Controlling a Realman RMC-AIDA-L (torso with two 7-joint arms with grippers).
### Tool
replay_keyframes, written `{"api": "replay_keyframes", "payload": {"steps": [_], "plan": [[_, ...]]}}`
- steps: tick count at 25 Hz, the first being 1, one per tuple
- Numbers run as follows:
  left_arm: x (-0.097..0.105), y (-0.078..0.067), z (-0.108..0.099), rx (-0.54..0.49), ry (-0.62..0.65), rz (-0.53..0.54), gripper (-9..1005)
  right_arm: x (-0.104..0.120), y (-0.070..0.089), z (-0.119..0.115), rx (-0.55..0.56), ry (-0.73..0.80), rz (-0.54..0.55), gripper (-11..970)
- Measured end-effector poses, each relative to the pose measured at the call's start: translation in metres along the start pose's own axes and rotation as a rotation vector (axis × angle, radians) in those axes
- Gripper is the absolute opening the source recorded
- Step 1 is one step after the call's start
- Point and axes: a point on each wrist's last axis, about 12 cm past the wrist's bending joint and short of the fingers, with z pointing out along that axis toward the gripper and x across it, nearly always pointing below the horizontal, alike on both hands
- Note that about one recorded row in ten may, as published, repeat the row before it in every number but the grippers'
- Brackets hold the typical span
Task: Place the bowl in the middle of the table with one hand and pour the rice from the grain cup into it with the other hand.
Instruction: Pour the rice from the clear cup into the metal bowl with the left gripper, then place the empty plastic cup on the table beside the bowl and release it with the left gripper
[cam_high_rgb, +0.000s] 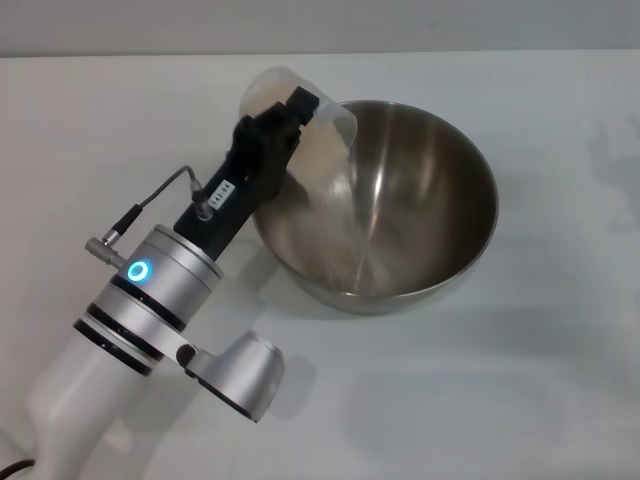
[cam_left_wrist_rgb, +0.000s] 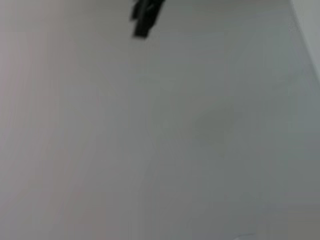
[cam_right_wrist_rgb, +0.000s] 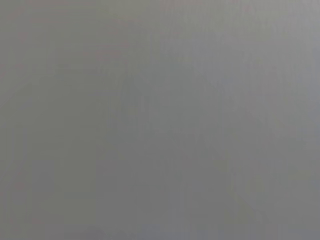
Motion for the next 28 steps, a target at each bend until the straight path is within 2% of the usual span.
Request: {"api": "replay_keyframes", "payload": {"steps": [8, 11, 14, 18, 22, 26, 28], "plan": [[-0.008, 0.001, 0.0, -0.008, -0.037, 0.228, 10, 0.0, 0.001, 0.002, -0.006, -0.005, -0.001, 437], [-0.006, 0.002, 0.001, -0.013, -0.03, 0.269, 10, 0.0, 0.0, 0.003, -0.006, -0.006, -0.001, 437], [-0.007, 0.002, 0.001, -0.016, -0.036, 0.275, 10, 0.0, 0.001, 0.004, -0.007, -0.007, -0.002, 437], [-0.024, -0.002, -0.005, 0.008, -0.122, 0.259, 10, 0.0, 0.001, 0.004, -0.005, -0.008, -0.002, 437], [-0.012, -0.001, 0.002, 0.018, -0.06, 0.262, 9, -0.001, 0.0, 0.005, -0.006, -0.009, -0.003, 437], [-0.021, -0.004, -0.002, 0.031, -0.112, 0.259, 9, -0.001, 0.0, 0.006, -0.004, -0.011, -0.003, 437], [-0.017, -0.003, -0.001, 0.031, -0.088, 0.257, 9, -0.001, 0.0, 0.006, -0.004, -0.011, -0.003, 437]]}}
